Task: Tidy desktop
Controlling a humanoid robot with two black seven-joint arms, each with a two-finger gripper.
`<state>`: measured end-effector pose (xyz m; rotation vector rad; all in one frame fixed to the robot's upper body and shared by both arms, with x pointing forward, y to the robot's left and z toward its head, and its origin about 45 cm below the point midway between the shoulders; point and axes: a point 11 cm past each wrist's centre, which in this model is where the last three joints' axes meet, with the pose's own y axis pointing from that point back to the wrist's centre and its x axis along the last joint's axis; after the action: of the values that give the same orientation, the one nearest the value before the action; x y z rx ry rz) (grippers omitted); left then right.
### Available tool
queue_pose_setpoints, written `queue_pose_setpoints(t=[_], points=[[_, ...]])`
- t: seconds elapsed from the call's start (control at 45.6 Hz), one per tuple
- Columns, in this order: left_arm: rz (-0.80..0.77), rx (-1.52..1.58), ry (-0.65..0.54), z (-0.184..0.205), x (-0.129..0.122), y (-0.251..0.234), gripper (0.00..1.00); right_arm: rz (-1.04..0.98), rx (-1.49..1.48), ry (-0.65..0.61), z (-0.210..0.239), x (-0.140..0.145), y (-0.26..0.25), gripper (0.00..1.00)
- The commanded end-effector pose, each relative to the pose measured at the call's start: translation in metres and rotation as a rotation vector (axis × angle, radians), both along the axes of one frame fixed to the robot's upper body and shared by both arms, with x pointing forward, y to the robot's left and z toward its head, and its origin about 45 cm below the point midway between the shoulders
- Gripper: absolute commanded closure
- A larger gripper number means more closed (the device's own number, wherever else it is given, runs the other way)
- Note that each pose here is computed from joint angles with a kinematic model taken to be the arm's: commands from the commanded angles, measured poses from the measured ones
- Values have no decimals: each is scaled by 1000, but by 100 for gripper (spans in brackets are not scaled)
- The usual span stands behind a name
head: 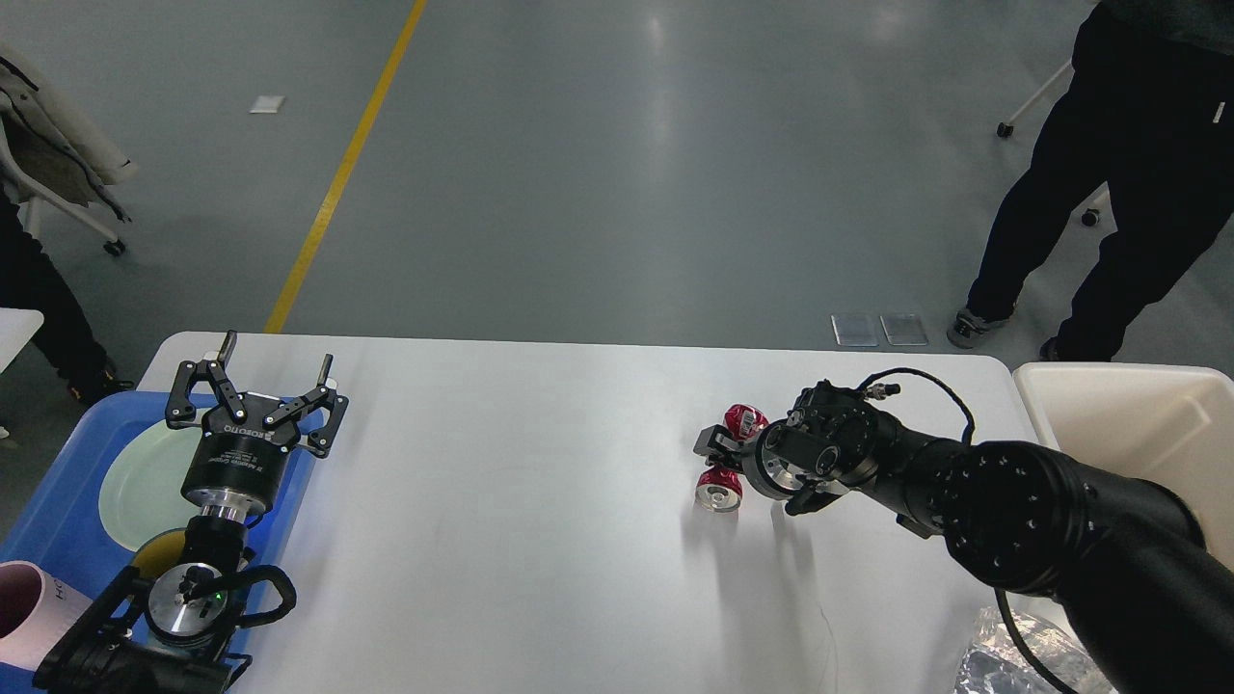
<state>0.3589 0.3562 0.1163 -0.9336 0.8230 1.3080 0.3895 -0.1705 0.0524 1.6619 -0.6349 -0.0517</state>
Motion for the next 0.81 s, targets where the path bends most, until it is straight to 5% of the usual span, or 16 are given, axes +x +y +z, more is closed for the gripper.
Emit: queue_pose_setpoints(t=[0.0, 0.131, 0.307, 0.394, 0.789], points=[[0, -1, 0, 0, 0, 0, 3, -7, 14, 3, -1, -2, 3, 17], [0, -1, 0, 0, 0, 0, 3, -14, 28, 2, -1, -2, 6, 46], [0, 2, 1, 0, 0, 1, 3, -27, 26, -4, -6, -5, 4, 65], [0, 1, 0, 0, 0, 1, 3, -34, 25, -6, -7, -6, 4, 99], [0, -1, 0, 0, 0, 0, 3, -56, -13, 1, -6, -6, -4, 100]])
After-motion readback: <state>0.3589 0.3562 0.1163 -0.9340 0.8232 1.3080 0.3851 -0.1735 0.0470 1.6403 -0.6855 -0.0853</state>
